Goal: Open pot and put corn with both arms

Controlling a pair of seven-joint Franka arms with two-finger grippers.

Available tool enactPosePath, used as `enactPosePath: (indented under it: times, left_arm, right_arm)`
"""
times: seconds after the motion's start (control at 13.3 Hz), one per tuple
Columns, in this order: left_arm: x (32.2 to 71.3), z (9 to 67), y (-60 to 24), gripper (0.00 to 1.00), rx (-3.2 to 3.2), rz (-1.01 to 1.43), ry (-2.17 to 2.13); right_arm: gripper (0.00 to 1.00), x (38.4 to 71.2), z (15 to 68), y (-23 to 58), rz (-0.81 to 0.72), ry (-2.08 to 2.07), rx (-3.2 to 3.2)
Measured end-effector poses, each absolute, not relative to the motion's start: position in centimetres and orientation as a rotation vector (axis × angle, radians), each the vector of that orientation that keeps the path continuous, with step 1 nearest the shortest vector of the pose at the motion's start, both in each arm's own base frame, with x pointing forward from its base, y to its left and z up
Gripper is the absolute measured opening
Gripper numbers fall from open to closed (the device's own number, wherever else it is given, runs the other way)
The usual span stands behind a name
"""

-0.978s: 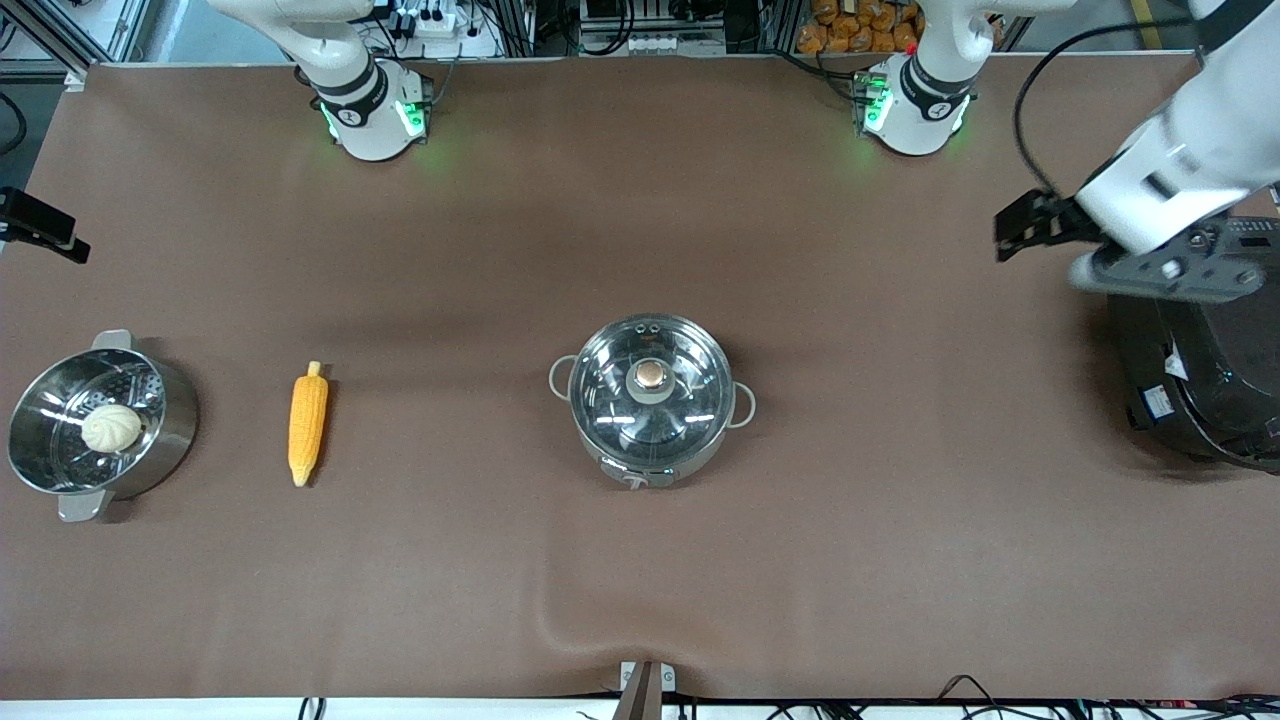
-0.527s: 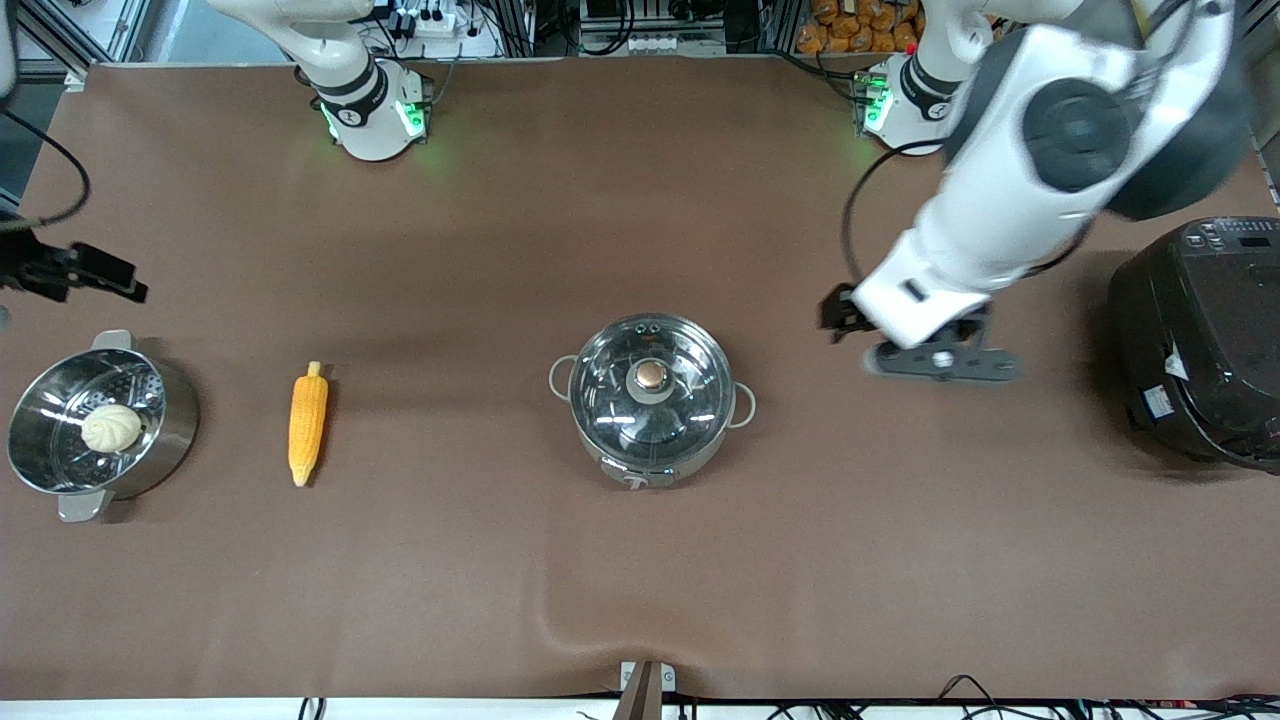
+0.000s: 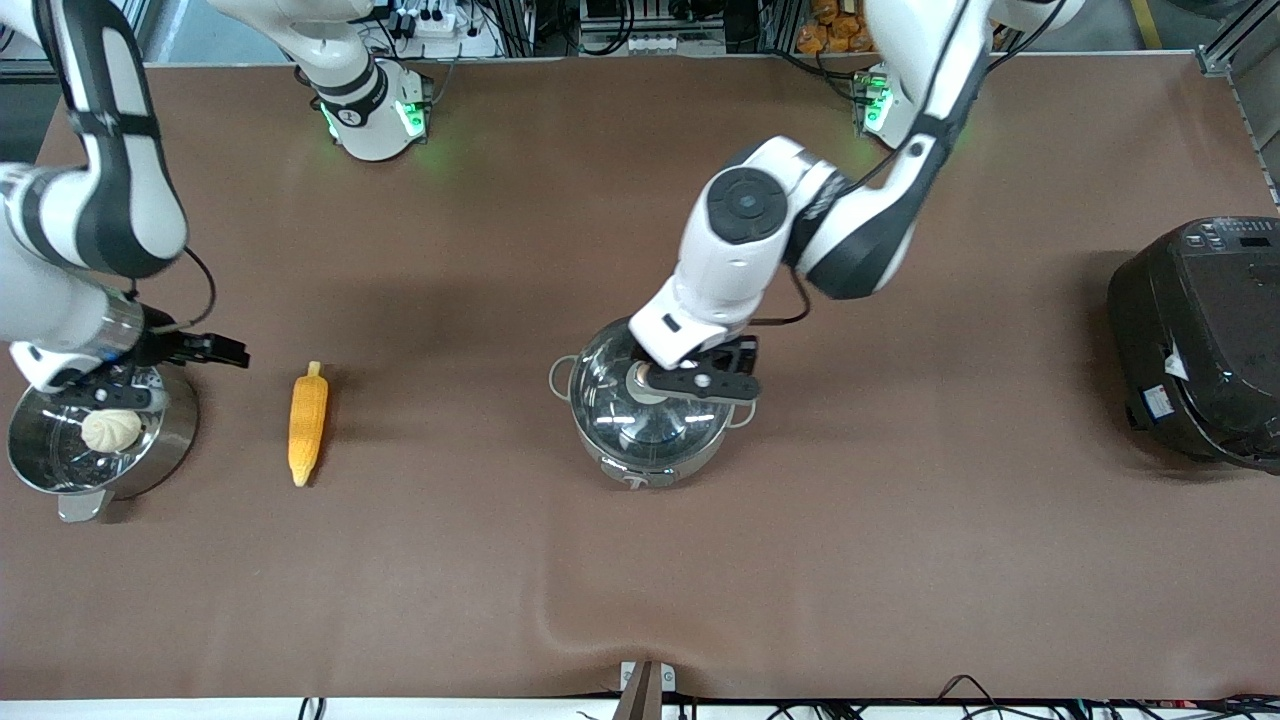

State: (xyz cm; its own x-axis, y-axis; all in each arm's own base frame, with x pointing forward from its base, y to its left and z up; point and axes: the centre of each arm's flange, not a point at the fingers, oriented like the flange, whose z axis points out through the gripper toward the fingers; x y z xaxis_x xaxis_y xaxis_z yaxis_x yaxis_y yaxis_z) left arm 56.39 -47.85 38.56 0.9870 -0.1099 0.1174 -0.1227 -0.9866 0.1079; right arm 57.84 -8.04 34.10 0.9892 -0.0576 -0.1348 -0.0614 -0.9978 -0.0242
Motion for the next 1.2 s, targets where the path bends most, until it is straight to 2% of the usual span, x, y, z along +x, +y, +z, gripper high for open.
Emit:
enactPosePath:
  times: [0.23,0.6,0.75,0.98,1.13,1.2]
  left_arm:
    - [55.7,36.0,-50.0,1.0,3.03,0.23,-0.205]
    - [54.9,34.9,-51.1,1.0,3.046,0.237,-0.204]
    - [54.7,34.9,-51.4,0.81,3.046,0.232,-0.125]
    - [54.5,34.7,-51.4,0.5,3.051,0.227,-0.1]
    - [54.5,34.7,-51.4,0.5,3.051,0.228,-0.1]
    - [54.5,34.8,-51.4,0.5,3.052,0.227,-0.099]
  right_arm:
    - [1.0,58.9,29.9,-6.4,0.211,0.047,-3.118]
    - [1.0,59.8,22.3,-5.3,0.2,-0.054,-3.138]
    - [1.0,59.9,19.9,-5.1,0.206,-0.079,-3.142]
    - [0.98,60.3,19.0,-4.3,0.181,-0.09,-3.141]
    - [0.81,60.6,19.1,-4.1,0.171,-0.094,-3.141]
    - [0.68,60.7,19.1,-4.0,0.174,-0.097,-3.14]
